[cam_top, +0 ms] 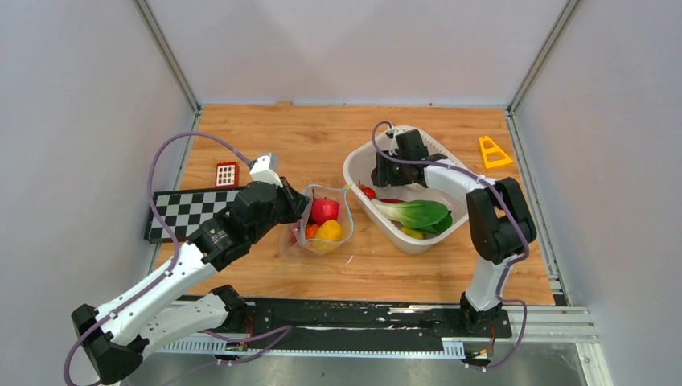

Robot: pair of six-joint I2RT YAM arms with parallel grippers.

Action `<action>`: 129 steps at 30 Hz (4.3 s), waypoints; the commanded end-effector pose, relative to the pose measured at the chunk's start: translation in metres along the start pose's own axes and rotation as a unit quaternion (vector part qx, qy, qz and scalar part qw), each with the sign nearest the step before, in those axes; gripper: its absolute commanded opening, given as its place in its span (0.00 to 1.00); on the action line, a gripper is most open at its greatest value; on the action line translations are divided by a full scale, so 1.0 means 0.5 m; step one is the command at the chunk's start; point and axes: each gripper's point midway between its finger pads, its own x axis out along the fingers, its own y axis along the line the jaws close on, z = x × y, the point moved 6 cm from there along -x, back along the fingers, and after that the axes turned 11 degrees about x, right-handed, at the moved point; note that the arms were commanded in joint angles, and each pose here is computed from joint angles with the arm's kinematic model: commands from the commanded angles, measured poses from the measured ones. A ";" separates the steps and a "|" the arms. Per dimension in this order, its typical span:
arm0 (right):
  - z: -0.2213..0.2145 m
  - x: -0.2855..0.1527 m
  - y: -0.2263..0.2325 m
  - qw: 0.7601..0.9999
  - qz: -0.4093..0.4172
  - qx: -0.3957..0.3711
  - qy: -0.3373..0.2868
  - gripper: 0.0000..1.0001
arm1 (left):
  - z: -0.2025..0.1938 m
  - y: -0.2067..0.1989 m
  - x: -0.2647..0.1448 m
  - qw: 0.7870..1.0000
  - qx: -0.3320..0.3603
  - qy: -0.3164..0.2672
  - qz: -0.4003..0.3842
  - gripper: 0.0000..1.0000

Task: Place the food in the zip-top bag and seal the zipper
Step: Pick up the fake fruit from the bin, then place the fake fruit in the zipper food storage bag, then adjust the fake vegetable in the bin.

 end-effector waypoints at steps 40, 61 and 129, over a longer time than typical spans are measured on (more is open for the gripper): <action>-0.051 -0.468 0.275 0.849 0.469 -0.190 -0.152 0.36 | 0.039 -0.033 -0.012 0.998 -0.009 -0.031 -0.047 0.00; -0.155 -0.346 0.383 0.887 0.305 -0.343 -0.047 0.39 | 0.047 -0.028 -0.029 0.998 -0.013 -0.047 -0.046 0.00; -0.098 -0.206 -0.072 0.978 -0.143 -0.095 0.123 0.80 | 0.042 -0.009 -0.022 0.999 -0.005 -0.048 -0.011 0.00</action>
